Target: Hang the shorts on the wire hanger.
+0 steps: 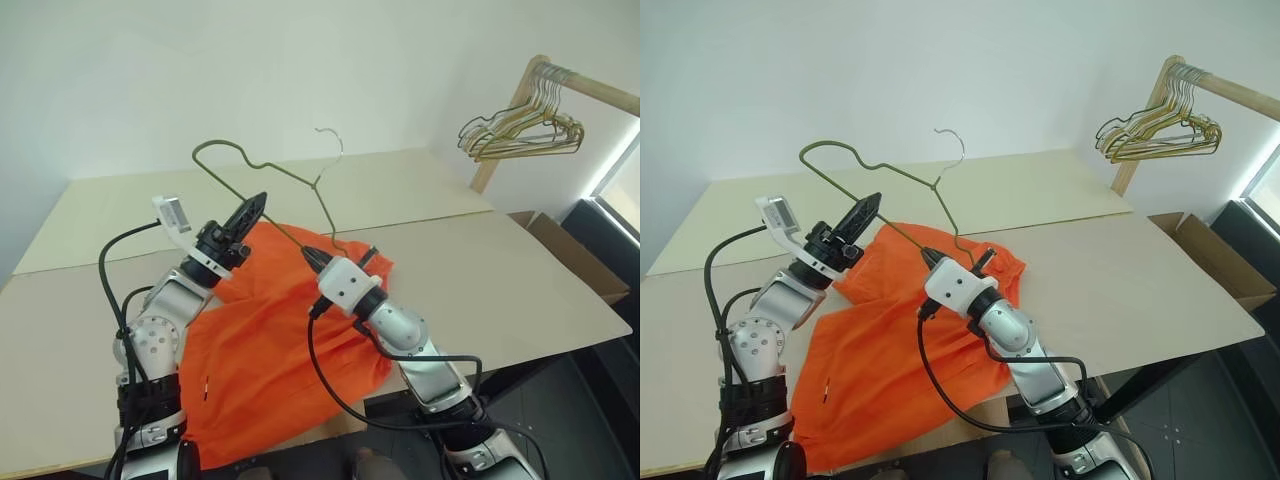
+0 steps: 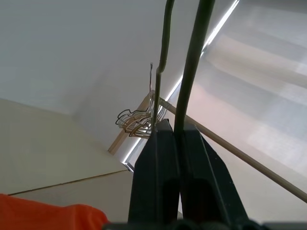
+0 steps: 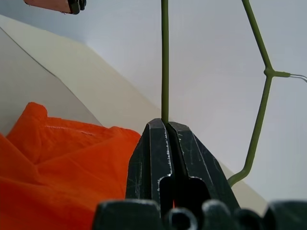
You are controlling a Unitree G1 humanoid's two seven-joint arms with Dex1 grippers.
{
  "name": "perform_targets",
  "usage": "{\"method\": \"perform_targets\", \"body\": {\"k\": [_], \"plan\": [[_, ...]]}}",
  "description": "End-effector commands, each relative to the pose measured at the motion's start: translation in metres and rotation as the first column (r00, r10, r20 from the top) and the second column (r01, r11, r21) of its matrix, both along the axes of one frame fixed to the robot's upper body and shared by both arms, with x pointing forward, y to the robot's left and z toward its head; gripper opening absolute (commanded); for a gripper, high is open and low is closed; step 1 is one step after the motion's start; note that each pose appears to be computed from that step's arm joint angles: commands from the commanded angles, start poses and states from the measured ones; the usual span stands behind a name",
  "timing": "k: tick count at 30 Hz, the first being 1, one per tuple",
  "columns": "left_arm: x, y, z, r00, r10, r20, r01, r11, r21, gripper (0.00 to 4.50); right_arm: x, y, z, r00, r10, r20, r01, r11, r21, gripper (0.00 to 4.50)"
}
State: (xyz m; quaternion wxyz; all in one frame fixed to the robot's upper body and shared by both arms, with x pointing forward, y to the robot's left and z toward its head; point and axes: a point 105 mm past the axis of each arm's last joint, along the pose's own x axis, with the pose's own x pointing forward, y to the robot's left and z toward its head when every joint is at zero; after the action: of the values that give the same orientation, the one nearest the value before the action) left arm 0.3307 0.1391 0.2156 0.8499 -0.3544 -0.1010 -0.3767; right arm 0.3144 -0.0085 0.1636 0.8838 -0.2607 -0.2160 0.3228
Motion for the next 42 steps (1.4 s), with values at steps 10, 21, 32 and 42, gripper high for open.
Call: {"method": "perform_targets", "body": {"k": [10, 21, 32, 42], "plan": [[-0.004, 0.009, 0.025, 0.975, -0.022, 0.221, -0.035, 0.968, 0.248, 0.00, -0.015, -0.019, 0.030, 0.980, 0.184, -0.070, -0.174, 0.975, 0.135, 3.16], [-0.039, 0.029, 0.069, 0.827, -0.342, 0.446, 0.166, 0.907, 0.388, 0.00, -0.031, -0.083, 0.035, 0.482, 0.605, -0.634, -0.422, 0.794, 0.437, 4.48], [-0.052, 0.028, 0.081, 0.752, -0.422, 0.507, 0.285, 0.901, 0.328, 0.00, -0.013, -0.078, 0.009, 0.332, 0.592, -0.734, -0.505, 0.769, 0.392, 4.48], [-0.059, 0.029, 0.077, 0.763, -0.420, 0.491, 0.321, 0.906, 0.276, 0.00, -0.011, -0.050, 0.013, 0.262, 0.649, -0.714, -0.528, 0.716, 0.457, 4.48]]}}
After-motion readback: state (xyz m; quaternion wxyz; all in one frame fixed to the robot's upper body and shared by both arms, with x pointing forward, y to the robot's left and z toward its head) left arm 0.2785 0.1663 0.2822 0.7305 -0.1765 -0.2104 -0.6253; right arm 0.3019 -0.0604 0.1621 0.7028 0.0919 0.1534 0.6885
